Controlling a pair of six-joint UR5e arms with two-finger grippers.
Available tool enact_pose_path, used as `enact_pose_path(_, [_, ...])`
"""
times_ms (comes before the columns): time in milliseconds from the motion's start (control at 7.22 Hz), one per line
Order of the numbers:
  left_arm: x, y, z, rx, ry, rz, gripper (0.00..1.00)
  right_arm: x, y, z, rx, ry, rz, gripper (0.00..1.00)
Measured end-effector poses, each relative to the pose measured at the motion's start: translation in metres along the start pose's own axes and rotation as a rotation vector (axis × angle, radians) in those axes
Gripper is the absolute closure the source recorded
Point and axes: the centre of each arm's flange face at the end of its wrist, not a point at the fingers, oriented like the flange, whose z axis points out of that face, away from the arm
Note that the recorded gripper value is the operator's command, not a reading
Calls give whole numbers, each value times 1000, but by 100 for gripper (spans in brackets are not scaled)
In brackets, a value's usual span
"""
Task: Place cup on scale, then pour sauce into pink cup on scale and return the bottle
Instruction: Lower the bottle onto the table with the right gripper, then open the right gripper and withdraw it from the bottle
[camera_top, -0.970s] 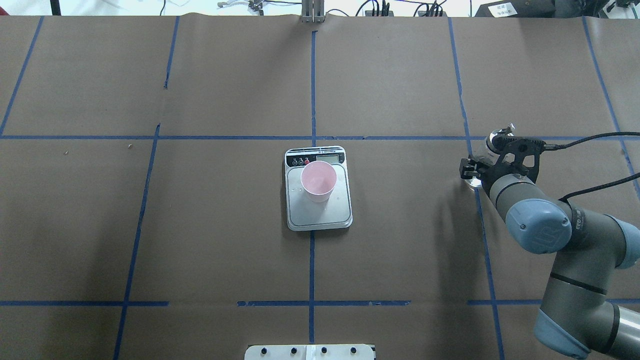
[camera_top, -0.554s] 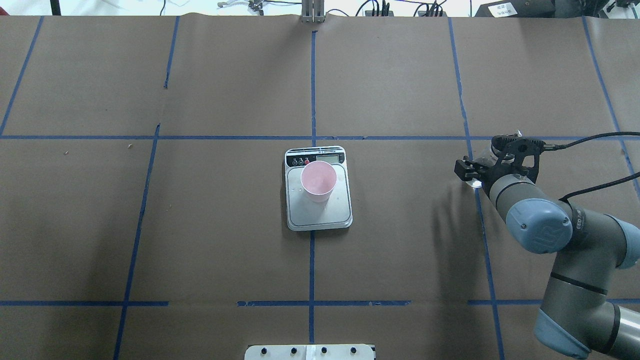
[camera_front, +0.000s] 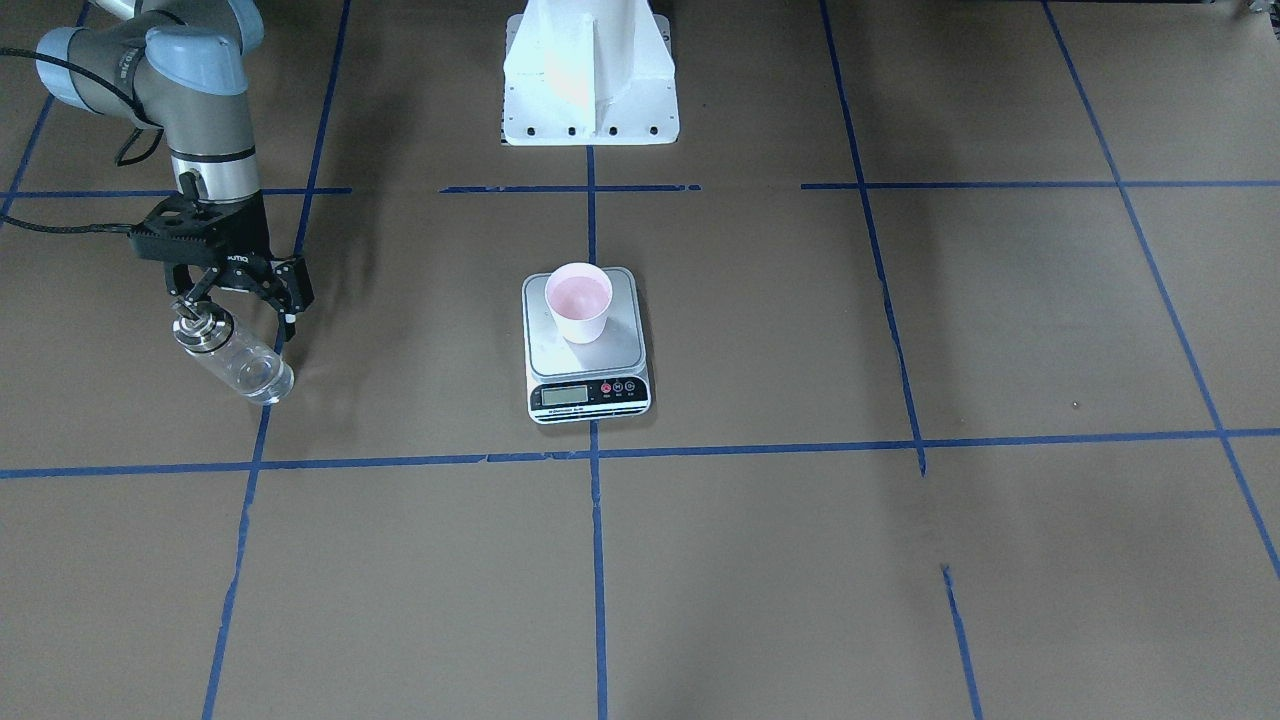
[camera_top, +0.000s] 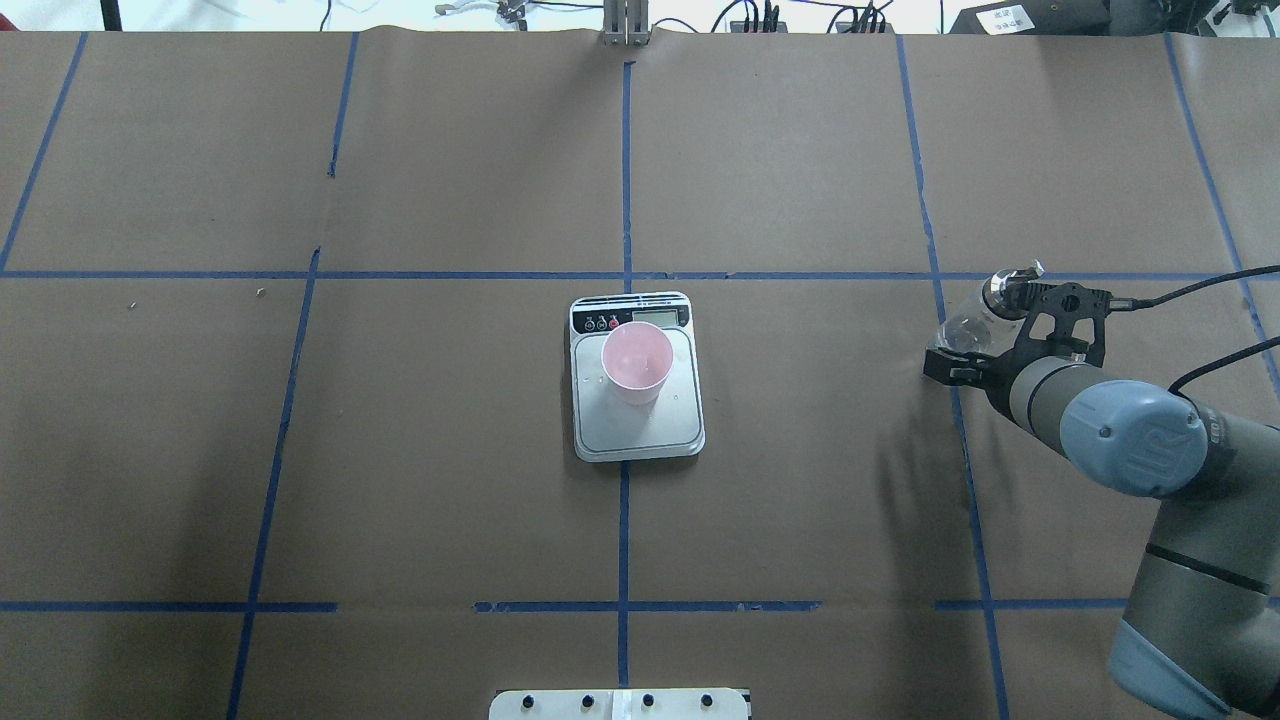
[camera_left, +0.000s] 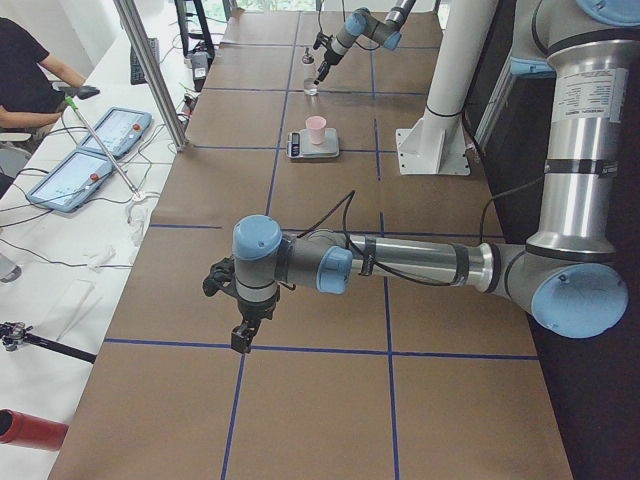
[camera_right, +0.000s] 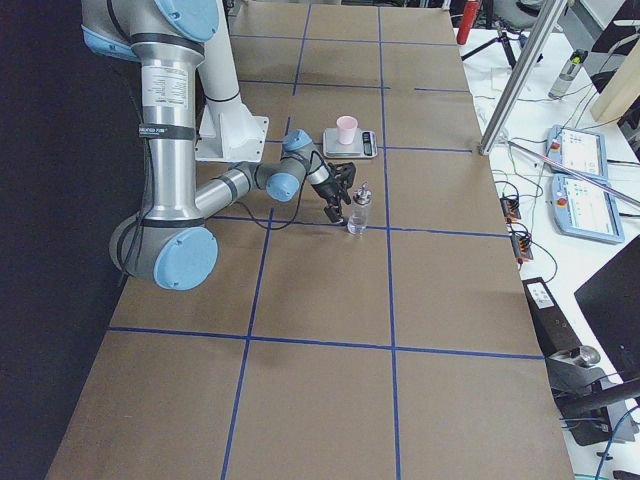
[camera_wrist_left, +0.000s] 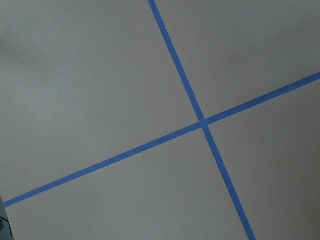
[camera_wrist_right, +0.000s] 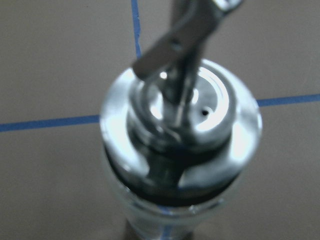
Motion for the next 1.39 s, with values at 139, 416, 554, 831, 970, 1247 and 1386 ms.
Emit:
enact_pose_path(139, [0,0,0,0,0,0,0,1,-1,-14,-43,16,0,0])
enact_pose_path(416, [0,0,0,1,-1,0,0,-2,-3,-51,-106,17,2,0])
enact_pose_path(554, [-1,1,-1,1,-1,-1,0,0,-2,-65,-136,5,5,0])
enact_pose_path(831, [-1,1,-1,2,-1,-1,0,-3,-2,-103,-197,-27,13,0])
enact_pose_path(970, [-1,1,-2,3,-2,0,0,-7,-5,-128,-224,-31,12,0])
enact_pose_path(1247, [-1,3,-2,3,-2,3,0,-20,-20,-172,-272,-31,21,0])
enact_pose_path(1386, [-1,3,-2,3,-2,3,0,-31,-42,-191,-302,-38,35,0])
